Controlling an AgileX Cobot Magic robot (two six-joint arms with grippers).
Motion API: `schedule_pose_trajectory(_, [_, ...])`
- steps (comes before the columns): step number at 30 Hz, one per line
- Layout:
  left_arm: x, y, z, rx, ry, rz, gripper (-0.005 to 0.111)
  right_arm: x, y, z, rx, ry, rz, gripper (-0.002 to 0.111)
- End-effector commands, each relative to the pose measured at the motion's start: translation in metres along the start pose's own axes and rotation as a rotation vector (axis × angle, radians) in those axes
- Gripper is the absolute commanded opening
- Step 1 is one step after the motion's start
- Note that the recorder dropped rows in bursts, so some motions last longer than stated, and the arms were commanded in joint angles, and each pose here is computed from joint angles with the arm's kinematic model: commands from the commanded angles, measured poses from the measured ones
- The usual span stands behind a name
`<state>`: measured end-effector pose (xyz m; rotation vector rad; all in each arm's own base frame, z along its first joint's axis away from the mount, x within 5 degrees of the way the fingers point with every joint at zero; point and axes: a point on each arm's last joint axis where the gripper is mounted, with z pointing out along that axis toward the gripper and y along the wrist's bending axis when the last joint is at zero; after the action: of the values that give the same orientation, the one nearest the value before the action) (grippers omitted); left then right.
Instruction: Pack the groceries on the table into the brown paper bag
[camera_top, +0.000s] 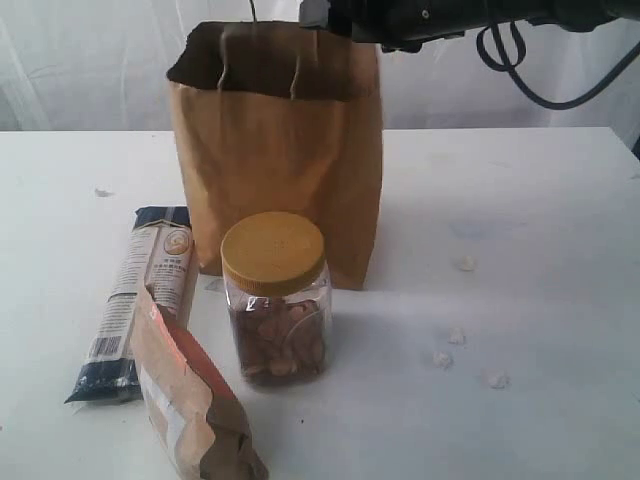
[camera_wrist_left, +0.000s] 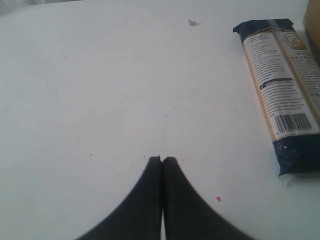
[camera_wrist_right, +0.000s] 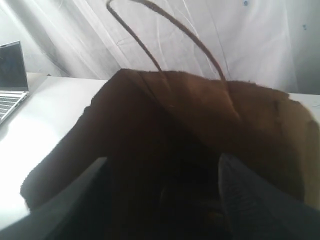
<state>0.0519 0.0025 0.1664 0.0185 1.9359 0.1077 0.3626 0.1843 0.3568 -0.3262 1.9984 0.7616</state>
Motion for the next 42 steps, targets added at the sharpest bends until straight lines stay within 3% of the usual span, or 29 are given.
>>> schedule_pose_trajectory(1, [0.0, 0.0, 0.0, 0.005, -0.004, -0.004, 0.0, -0.004, 0.003, -0.004, -0.002, -0.013, -0.023, 0.058])
schedule_pose_trajectory(7, [0.0, 0.0, 0.0, 0.005, -0.004, -0.004, 0.0, -0.001, 0.005, -0.005, -0.026, 0.023, -0.024, 0.058])
schedule_pose_trajectory(12, [0.0, 0.0, 0.0, 0.005, -0.004, -0.004, 0.0, 0.0, 0.013, -0.014, -0.073, 0.073, -0.037, 0.049])
schedule_pose_trajectory(19, [0.0, 0.0, 0.0, 0.005, -0.004, -0.004, 0.0, -0.011, 0.028, -0.054, -0.055, 0.09, -0.211, 0.035])
schedule_pose_trajectory(25, [0.0, 0.0, 0.0, 0.005, -0.004, -0.004, 0.0, -0.018, 0.045, -0.106, -0.017, 0.124, -0.388, 0.032])
schedule_pose_trajectory(29, [0.0, 0.0, 0.0, 0.005, -0.004, -0.004, 0.0, -0.022, 0.041, -0.141, 0.15, 0.152, -0.528, 0.032])
schedule_pose_trajectory(35, [0.0, 0.0, 0.0, 0.005, -0.004, -0.004, 0.0, -0.026, 0.007, -0.173, 0.609, 0.244, -0.637, 0.032])
schedule_pose_trajectory(37, [0.0, 0.0, 0.0, 0.005, -0.004, -0.004, 0.0, -0.018, -0.013, -0.171, 0.758, 0.274, -0.587, 0.032])
schedule_pose_trajectory(38, [0.0, 0.0, 0.0, 0.005, -0.004, -0.004, 0.0, -0.003, -0.033, -0.165, 0.855, 0.321, -0.514, 0.032])
schedule_pose_trajectory(41, [0.0, 0.0, 0.0, 0.005, -0.004, -0.004, 0.0, 0.04, -0.064, -0.146, 0.896, 0.477, -0.415, 0.032])
schedule_pose_trajectory(42, [0.0, 0.0, 0.0, 0.005, -0.004, -0.004, 0.0, 0.07, -0.076, -0.135, 0.884, 0.579, -0.392, 0.032])
